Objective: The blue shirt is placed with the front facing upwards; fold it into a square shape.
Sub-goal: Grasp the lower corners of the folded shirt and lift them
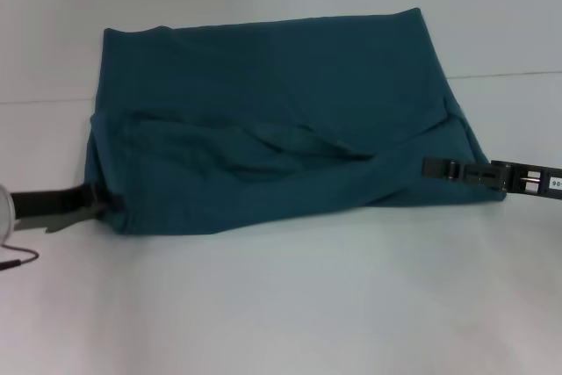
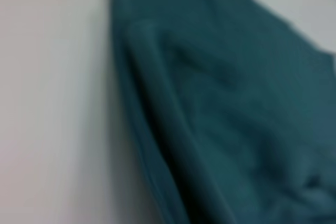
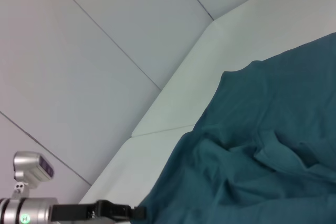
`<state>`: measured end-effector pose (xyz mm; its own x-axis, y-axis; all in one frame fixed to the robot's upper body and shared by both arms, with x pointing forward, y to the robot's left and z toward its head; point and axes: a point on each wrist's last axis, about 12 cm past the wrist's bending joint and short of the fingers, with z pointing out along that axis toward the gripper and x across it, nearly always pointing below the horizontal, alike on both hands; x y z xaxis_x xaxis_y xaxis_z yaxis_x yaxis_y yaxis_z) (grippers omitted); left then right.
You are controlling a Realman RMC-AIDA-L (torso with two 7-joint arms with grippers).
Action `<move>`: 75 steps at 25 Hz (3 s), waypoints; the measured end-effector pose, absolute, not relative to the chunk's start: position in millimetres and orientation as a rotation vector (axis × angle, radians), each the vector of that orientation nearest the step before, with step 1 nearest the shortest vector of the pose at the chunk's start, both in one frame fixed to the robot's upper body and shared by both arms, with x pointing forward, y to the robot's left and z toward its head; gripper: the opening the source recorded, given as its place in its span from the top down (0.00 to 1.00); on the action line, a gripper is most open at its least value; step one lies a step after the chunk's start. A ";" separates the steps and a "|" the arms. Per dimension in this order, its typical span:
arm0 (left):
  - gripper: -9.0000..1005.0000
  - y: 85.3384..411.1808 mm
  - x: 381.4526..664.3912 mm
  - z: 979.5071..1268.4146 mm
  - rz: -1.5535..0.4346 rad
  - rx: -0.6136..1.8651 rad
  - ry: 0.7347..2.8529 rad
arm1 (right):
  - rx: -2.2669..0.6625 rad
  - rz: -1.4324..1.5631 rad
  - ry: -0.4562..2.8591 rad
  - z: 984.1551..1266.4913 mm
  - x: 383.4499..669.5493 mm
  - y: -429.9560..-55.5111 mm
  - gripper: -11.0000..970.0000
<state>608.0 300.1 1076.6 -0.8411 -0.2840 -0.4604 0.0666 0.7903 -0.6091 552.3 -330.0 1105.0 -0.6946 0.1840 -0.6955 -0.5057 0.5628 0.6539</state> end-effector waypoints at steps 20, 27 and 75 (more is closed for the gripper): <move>0.96 326.1 595.9 1085.5 -1.042 -0.268 2.326 | -0.066 0.934 2.305 1118.6 583.2 -367.0 0.09; 0.96 323.2 594.5 1083.0 -1.050 -0.272 2.327 | 0.044 0.745 2.443 1148.1 614.1 -386.1 0.09; 0.96 318.0 597.5 1082.2 -1.037 -0.267 2.304 | -0.143 0.502 2.521 1091.0 629.0 -328.1 0.40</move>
<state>597.5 318.0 1082.2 -0.8044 -0.4046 -0.4350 0.0572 0.6760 -0.7346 629.0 -328.1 1091.0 -0.8380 0.0046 -0.5456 -0.2045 0.9244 0.3220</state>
